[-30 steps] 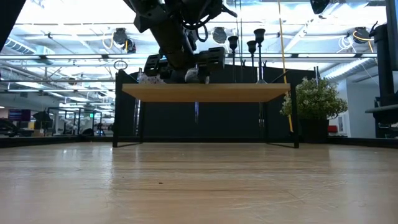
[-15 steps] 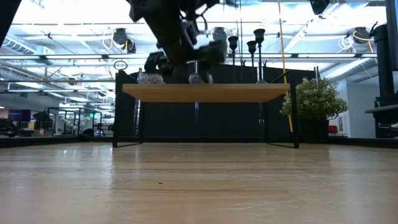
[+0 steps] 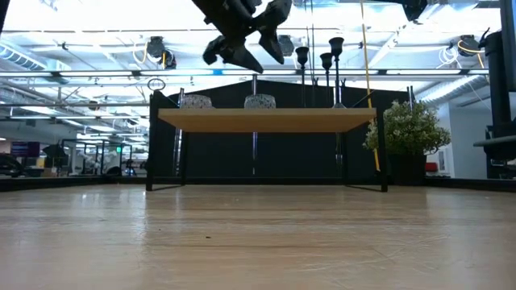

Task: Pick & Place candle stick holders
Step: Put the blue patterned scented candle on the shelf

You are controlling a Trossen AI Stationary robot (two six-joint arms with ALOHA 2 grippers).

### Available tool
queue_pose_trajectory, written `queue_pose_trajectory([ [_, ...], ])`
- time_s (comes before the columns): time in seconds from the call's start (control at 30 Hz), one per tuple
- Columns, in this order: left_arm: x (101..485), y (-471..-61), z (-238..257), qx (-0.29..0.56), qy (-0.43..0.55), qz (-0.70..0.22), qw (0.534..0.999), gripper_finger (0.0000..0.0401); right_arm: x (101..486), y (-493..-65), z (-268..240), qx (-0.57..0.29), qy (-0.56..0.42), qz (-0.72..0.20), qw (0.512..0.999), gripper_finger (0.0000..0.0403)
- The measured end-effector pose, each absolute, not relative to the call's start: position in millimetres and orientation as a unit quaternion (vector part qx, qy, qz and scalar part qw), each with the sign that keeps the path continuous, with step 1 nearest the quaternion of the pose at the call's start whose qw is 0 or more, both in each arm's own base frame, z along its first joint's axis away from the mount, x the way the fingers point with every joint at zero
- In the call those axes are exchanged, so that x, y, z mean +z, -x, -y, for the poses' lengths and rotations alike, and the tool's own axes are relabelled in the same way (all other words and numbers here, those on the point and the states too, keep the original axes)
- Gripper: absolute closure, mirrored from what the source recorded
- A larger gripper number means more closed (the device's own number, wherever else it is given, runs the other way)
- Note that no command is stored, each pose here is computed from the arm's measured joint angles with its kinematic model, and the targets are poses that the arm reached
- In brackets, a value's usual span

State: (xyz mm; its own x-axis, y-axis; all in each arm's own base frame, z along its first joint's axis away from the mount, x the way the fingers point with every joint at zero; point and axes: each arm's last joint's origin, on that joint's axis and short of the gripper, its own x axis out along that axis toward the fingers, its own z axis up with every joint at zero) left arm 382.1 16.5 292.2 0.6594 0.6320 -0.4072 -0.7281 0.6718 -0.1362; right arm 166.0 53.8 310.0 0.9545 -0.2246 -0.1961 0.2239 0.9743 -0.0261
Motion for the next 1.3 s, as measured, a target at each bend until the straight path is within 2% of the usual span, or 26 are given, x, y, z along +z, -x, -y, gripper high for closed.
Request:
queue_pose_trajectory([
  [0.2,306.1,-384.9,-40.5,0.316,0.174,-0.184,0.914,0.0155,310.0,-166.0,-53.8,-0.114,-0.004,-0.098,0.989,0.0403],
  [0.5,318.6,-374.4,-62.2,0.312,0.199,-0.262,0.891,0.0059,310.0,-166.0,-53.8,-0.114,-0.003,-0.098,0.989,0.0403],
  [0.67,321.7,-371.1,-74.5,0.301,0.217,-0.276,0.887,0.0026,310.0,-166.0,-53.8,-0.114,-0.006,-0.098,0.989,0.0403],
  [1.3,314.4,-362.5,-108.3,0.3,0.253,-0.302,0.869,0.0018,310.0,-166.0,-53.8,-0.115,-0.011,-0.098,0.989,0.0403],
])
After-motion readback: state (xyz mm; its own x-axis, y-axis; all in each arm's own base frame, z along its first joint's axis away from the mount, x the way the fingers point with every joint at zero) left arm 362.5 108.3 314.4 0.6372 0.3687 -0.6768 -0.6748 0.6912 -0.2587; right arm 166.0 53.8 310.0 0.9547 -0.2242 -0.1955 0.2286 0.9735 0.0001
